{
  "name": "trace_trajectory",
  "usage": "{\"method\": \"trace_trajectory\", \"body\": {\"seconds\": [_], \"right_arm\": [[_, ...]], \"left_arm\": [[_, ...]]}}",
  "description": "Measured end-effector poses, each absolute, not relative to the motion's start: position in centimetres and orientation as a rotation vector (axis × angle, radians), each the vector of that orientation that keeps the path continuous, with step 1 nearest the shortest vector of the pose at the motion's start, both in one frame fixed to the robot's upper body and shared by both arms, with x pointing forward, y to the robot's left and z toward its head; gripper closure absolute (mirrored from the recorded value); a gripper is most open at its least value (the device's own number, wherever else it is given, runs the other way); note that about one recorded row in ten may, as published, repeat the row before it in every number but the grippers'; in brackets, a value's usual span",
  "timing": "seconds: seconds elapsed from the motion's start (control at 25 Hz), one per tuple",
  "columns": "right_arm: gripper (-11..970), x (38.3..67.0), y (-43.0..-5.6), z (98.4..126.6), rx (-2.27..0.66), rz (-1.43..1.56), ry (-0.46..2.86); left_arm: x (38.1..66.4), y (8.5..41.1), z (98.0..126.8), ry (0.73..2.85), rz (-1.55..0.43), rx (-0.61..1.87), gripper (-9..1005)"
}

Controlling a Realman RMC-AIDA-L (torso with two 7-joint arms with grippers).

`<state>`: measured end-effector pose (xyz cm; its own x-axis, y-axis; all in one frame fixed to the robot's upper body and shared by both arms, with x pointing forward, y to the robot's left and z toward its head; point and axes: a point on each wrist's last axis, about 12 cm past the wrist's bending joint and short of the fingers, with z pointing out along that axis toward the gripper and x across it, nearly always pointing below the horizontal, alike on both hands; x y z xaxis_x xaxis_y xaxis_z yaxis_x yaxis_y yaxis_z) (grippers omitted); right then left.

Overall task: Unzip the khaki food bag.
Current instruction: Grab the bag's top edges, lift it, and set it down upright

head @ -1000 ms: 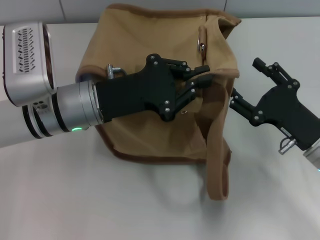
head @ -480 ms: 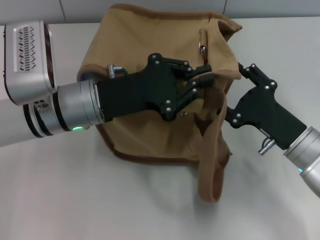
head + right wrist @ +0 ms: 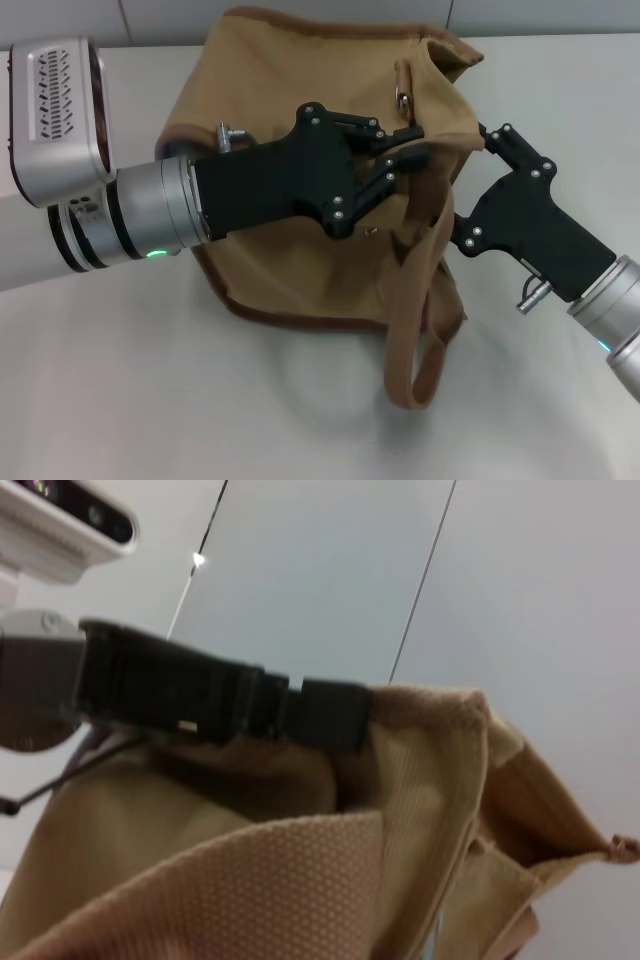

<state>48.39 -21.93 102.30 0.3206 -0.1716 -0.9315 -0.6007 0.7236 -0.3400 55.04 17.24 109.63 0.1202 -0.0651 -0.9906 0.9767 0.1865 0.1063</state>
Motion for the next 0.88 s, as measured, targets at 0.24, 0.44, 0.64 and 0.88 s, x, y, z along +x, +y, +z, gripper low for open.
{"method": "trace_trajectory", "body": {"seconds": [0.24, 0.44, 0.64, 0.88], "right_arm": [[195, 48.23, -22.01, 102.49, -0.734, 0.326, 1.225], [194, 48.31, -22.03, 102.59, -0.7, 0.321, 1.229], [193, 48.38, -22.11, 102.66, -0.676, 0.313, 1.232], [209, 48.26, -21.99, 102.64, -0.674, 0.321, 1.232]], "left_arm": [[55.06, 17.24, 109.63, 1.154, -1.027, 1.07, 892], [55.05, 17.23, 109.59, 1.156, -1.027, 1.072, 891], [54.94, 17.34, 109.46, 1.161, -1.027, 1.069, 890], [54.82, 17.38, 109.33, 1.166, -1.03, 1.066, 889]]}}
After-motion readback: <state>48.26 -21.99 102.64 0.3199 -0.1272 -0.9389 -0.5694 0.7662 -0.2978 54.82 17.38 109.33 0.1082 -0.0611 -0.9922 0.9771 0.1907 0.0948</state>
